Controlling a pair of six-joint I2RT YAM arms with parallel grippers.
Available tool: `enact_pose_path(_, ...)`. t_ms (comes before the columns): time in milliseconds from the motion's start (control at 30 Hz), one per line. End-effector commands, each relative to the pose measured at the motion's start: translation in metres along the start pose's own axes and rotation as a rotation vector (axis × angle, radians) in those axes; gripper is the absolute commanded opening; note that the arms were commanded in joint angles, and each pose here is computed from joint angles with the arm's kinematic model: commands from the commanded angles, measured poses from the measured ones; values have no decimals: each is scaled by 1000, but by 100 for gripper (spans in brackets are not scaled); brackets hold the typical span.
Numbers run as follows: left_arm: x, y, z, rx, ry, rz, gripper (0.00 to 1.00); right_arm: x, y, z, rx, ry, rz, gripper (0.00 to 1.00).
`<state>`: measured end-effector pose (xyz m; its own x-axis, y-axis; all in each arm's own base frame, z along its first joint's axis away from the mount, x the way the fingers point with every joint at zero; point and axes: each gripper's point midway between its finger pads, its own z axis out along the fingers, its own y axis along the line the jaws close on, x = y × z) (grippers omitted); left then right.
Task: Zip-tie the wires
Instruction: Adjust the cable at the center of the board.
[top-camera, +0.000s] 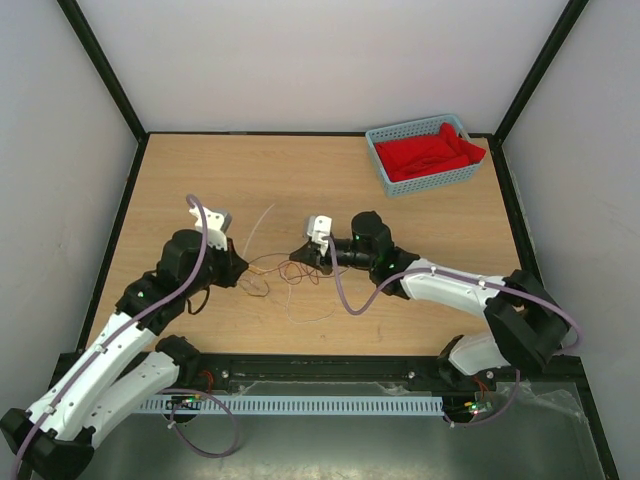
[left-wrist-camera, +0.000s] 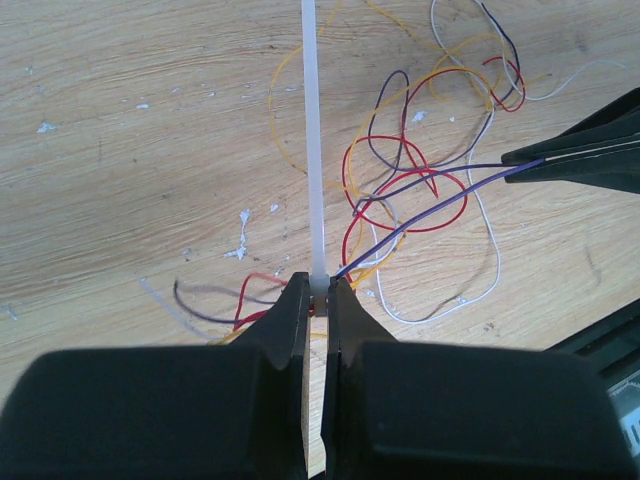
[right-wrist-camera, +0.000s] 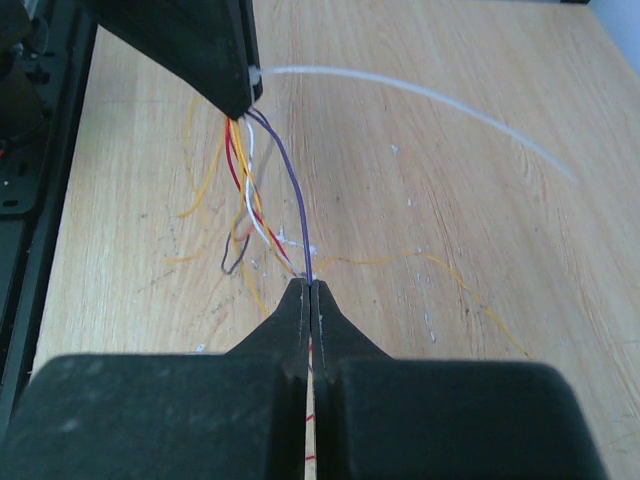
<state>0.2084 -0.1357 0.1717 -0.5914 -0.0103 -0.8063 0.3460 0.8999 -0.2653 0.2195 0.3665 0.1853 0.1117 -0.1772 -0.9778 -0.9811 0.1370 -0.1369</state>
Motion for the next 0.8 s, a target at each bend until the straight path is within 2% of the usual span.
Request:
enact_pose_path(0,-8,6,-6,-31,-34,-1,0,10,-4,-3,31,33,17,0)
enact_pose_path(300,-8,24,-12,-112,-39,-25,0,24,-36,-44,217,64,100,0)
enact_pose_path(467,-10,28,-14,-129,-46,-26,0,27,-35,-45,209,68,111,0)
enact_pose_path(567,-10,32,-16,-145,-48,-31,0,33,-47,-53,283,95,109,0)
enact_pose_path(767,-12,33,-17,-147,-54,-38,0,22,-34,-49,182,42,108,0)
